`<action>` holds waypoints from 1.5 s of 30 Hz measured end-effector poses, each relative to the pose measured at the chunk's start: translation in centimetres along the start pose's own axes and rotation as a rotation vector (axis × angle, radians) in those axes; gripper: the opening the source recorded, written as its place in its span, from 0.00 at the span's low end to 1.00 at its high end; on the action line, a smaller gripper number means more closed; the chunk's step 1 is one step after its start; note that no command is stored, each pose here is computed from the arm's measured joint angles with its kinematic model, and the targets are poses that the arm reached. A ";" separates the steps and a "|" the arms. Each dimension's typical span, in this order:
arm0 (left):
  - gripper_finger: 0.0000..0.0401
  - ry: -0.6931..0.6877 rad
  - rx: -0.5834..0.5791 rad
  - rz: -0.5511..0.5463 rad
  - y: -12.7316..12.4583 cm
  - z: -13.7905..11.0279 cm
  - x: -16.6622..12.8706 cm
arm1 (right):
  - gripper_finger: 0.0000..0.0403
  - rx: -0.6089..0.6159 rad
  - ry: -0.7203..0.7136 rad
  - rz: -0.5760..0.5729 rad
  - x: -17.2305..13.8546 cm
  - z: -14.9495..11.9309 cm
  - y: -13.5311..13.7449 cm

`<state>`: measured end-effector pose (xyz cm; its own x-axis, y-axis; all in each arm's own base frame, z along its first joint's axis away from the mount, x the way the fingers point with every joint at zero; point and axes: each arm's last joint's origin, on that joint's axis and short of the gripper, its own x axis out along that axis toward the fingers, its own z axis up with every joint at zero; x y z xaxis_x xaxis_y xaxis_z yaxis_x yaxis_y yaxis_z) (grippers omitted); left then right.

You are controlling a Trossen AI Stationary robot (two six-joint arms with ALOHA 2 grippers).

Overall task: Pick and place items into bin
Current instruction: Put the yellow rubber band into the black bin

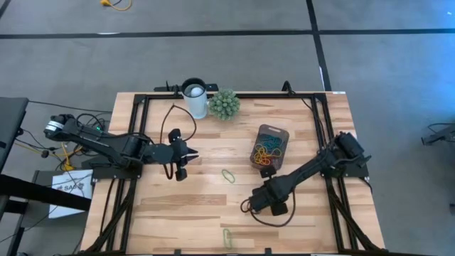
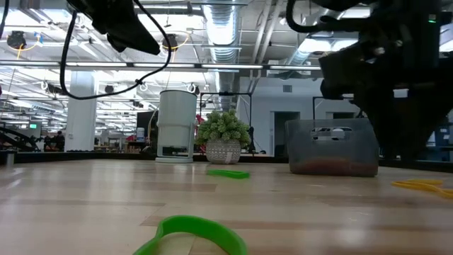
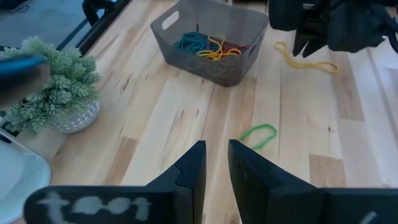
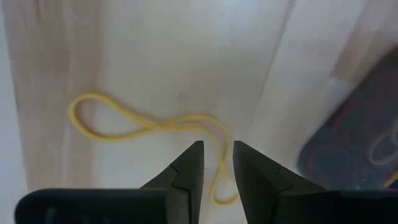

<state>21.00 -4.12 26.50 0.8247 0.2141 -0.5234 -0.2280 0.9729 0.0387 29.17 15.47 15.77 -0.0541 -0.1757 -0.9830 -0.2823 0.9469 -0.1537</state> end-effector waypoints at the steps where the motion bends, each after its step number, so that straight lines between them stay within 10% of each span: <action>1: 0.15 0.002 0.001 0.000 0.0 0.0 0.0 | 0.20 0.007 -0.010 0.003 0.0 0.1 -0.1; 45: 0.15 0.015 -0.006 0.005 0.0 -0.2 0.0 | 0.20 0.036 -0.038 -0.093 3.1 -1.2 0.2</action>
<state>20.90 -4.09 26.37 0.8156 0.2173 -0.5363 -0.2348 0.9714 0.0364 27.83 14.84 12.83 0.0073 -0.2535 -0.9673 -0.2495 0.9363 -0.2472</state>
